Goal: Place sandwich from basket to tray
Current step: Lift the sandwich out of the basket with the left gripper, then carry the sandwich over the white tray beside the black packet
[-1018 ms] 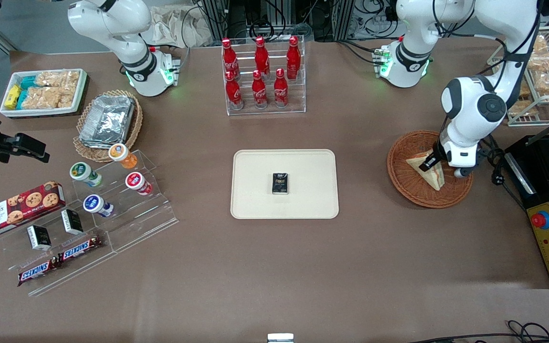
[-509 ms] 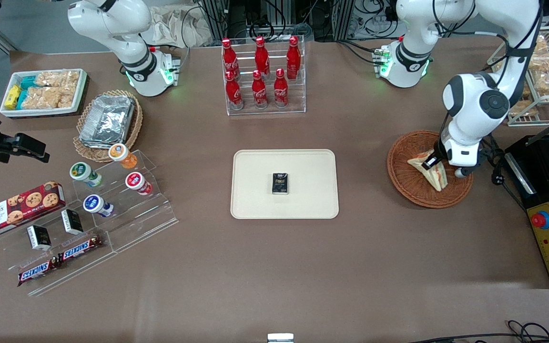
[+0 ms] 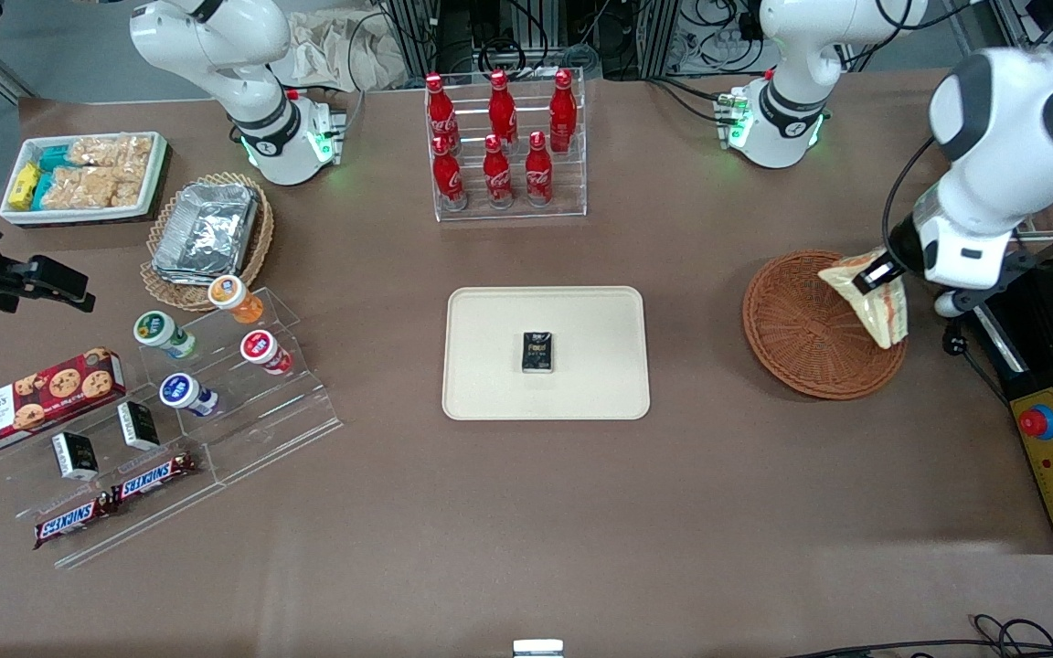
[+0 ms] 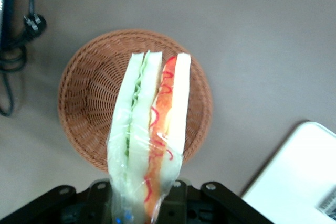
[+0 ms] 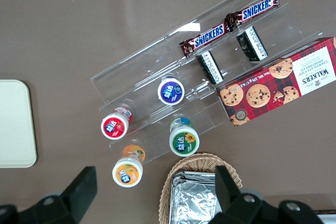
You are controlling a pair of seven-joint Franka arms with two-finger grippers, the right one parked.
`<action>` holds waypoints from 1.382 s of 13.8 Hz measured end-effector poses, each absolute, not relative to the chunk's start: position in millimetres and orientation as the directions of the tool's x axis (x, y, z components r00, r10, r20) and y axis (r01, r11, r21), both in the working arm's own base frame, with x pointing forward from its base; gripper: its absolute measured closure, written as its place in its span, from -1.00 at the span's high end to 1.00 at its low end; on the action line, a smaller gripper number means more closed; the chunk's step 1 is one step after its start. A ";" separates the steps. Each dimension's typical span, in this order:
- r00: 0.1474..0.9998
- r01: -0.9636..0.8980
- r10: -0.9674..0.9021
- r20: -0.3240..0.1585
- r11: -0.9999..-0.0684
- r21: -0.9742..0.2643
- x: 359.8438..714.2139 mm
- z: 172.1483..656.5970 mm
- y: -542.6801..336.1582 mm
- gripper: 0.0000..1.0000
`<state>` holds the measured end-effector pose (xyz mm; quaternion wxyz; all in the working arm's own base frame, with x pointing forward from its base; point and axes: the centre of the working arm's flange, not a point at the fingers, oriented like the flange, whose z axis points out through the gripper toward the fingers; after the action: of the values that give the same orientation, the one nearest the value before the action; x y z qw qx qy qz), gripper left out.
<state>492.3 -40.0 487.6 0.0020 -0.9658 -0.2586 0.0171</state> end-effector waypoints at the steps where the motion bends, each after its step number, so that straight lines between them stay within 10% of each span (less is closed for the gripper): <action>1: 0.885 0.464 0.464 -0.025 -0.886 -0.016 495.7 519.4 -55.6 -0.51; 9: 0.986 0.166 0.166 -0.011 -0.986 -0.005 476.5 595.0 -219.0 -0.51; 19: 0.994 -0.064 -0.068 -0.086 -0.997 0.043 493.0 401.6 -331.9 -0.51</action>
<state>493.0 -331.9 401.6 -0.0201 -0.9983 0.0330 0.0436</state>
